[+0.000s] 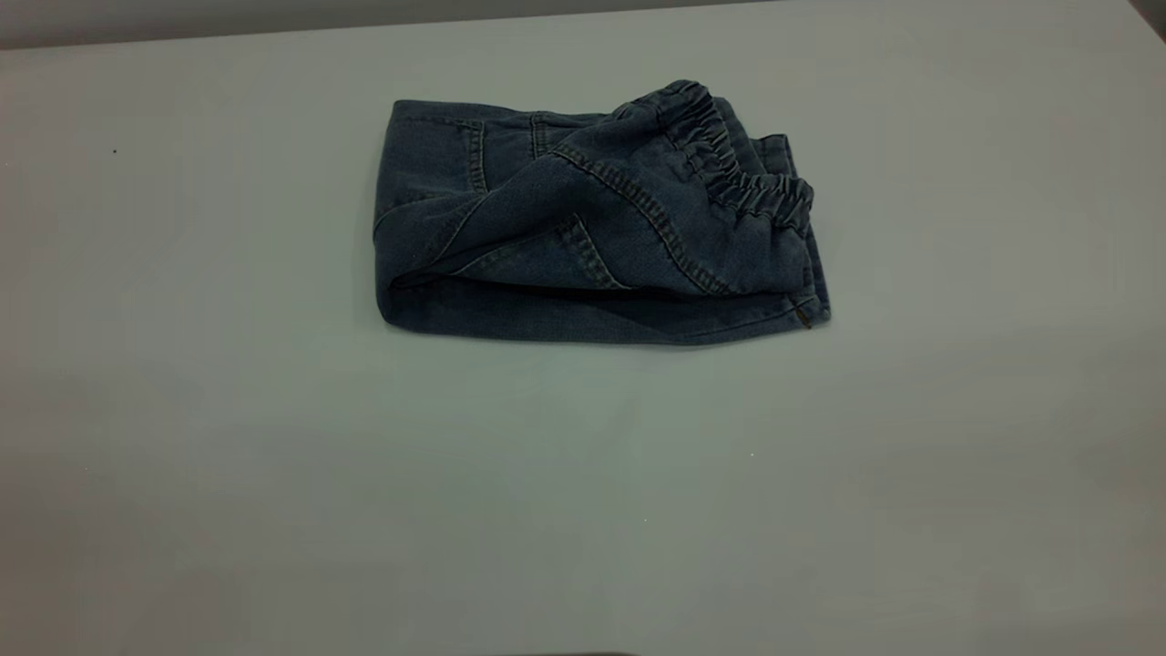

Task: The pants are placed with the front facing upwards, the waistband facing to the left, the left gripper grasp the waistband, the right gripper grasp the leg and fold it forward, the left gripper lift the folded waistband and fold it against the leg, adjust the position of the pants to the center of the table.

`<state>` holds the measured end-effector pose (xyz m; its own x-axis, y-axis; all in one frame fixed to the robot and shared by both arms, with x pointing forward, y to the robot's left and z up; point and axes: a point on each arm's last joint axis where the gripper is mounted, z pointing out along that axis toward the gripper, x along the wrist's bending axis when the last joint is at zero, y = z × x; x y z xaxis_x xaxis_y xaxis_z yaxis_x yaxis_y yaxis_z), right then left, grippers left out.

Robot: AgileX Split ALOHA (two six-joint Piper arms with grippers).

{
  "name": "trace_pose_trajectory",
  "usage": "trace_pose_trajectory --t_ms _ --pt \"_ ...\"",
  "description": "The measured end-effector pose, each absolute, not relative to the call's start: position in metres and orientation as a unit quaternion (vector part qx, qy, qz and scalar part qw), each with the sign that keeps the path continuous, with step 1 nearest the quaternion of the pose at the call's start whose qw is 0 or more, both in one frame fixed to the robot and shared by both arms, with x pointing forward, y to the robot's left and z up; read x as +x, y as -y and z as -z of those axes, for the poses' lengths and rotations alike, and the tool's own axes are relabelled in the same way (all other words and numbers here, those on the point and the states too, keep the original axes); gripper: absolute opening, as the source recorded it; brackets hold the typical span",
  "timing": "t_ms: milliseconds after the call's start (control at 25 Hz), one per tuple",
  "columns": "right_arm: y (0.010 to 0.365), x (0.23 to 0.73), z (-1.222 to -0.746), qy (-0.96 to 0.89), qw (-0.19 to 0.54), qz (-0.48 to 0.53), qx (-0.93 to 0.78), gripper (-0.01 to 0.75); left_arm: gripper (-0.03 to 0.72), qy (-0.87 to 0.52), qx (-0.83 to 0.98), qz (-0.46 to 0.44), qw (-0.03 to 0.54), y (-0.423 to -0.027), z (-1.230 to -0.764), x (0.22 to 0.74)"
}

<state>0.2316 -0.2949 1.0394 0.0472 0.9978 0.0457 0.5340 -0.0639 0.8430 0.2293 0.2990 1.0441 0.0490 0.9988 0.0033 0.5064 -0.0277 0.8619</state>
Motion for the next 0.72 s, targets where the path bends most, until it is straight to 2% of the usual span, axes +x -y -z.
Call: trace_pose_trajectory --t_ms 720 --pt "0.2949 0.2317 -1.0391 -0.597 0.334 -0.347 0.642 0.444 0.496 -0.598 0.629 -0.343 0.359 -0.299 -1.0441 0.2293"
